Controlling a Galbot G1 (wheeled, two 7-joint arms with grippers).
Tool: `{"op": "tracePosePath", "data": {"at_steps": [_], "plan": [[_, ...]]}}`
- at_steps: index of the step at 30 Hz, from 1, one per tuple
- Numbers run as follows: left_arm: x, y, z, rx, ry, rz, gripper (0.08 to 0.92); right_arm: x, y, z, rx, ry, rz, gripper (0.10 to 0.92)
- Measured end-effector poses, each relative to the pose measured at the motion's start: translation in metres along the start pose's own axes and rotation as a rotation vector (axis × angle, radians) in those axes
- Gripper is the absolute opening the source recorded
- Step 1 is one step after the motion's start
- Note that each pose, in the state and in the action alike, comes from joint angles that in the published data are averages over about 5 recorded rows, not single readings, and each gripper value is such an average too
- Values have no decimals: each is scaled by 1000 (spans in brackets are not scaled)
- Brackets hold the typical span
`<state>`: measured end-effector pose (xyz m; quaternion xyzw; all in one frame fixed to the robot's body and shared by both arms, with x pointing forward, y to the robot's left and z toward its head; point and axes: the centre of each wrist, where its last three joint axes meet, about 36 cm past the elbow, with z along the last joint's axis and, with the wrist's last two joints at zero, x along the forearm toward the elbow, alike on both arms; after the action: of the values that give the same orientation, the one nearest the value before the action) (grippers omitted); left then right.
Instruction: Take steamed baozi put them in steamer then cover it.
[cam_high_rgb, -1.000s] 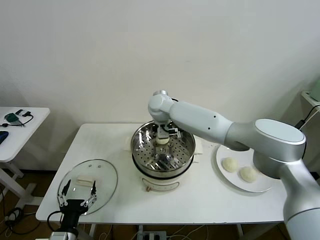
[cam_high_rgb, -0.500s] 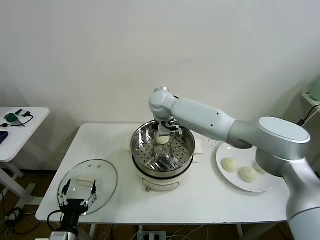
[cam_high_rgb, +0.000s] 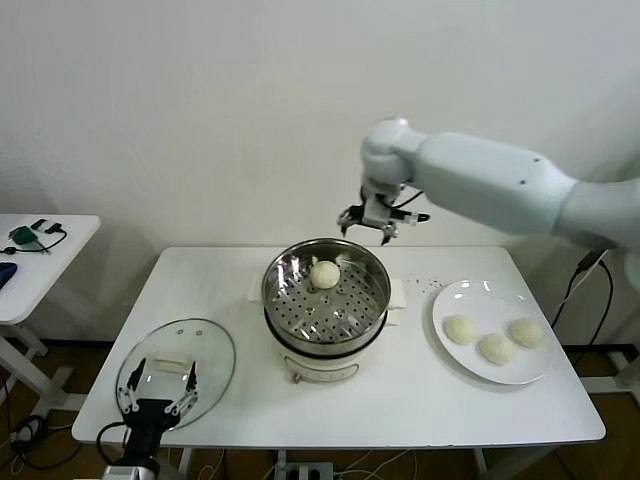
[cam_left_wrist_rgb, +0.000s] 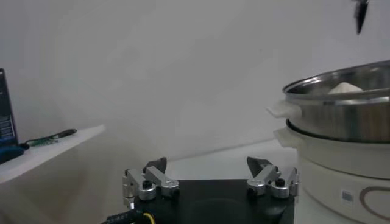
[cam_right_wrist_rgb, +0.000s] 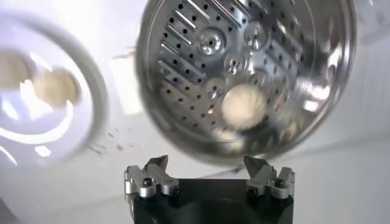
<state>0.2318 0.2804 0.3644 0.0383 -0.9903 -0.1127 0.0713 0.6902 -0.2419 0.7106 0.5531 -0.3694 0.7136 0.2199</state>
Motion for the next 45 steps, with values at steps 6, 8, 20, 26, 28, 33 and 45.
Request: {"op": "tracePosePath", "data": {"at_steps": [6,8,20,26,28,33,45], "plan": [[-4,-1,-4,4,-5,-1,823,-25,69,52,-366,-39,-31,823],[-5,-1,-5,5,-8,-1,823,-41,92,62,-462,-55,-49,823],[-3,2,-5,1,-2,-13,823,-145,183,83,-761,-103,-148,823],[-3,3,-5,-4,-1,-18,823,-177,196,86,-814,-93,-169,823],[-3,4,-5,-5,0,-20,823,-184,197,86,-824,-90,-172,823],[-1,5,-2,-7,7,-25,823,-202,195,87,-842,-82,-180,823],[-1,4,2,-7,16,-35,823,-232,191,82,-849,-72,-208,817]]}}
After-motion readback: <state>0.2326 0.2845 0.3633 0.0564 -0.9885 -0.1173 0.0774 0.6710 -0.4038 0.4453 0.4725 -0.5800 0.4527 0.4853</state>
